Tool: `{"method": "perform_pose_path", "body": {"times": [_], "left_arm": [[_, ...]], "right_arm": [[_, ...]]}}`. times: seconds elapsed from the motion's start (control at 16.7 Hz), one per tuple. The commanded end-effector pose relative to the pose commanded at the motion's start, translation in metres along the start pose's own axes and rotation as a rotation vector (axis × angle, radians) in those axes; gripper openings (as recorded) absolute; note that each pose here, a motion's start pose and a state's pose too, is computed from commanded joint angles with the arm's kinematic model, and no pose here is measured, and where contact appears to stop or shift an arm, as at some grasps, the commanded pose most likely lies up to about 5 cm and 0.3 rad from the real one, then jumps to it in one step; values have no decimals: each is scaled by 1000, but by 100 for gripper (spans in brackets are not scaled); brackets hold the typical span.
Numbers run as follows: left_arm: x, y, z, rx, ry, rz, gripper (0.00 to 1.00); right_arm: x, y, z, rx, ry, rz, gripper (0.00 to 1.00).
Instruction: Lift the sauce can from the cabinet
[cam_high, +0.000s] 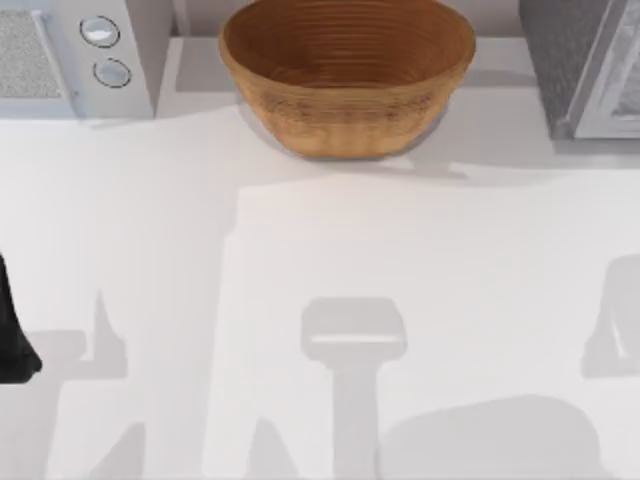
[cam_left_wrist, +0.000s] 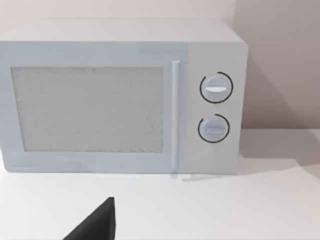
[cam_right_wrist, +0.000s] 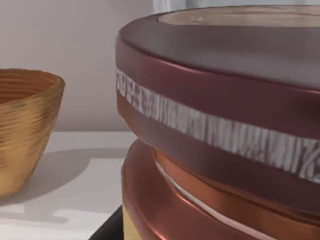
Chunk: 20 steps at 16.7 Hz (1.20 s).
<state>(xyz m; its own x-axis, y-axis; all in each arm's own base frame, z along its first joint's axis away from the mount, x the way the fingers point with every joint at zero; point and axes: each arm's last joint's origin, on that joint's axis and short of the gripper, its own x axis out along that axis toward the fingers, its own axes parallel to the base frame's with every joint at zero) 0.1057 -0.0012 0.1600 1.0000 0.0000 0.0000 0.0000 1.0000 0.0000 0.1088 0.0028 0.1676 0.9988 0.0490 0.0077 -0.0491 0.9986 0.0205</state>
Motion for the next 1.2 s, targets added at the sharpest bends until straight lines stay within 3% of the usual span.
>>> {"method": "perform_pose_path", "body": {"times": [0.48,1.2], "left_arm": [[0,0,0,0,0,0,100],[0,0,0,0,0,0,100]], "right_arm": [[26,16,31,54,-28,170,0],[82,47,47,113,-34,390,0]]}}
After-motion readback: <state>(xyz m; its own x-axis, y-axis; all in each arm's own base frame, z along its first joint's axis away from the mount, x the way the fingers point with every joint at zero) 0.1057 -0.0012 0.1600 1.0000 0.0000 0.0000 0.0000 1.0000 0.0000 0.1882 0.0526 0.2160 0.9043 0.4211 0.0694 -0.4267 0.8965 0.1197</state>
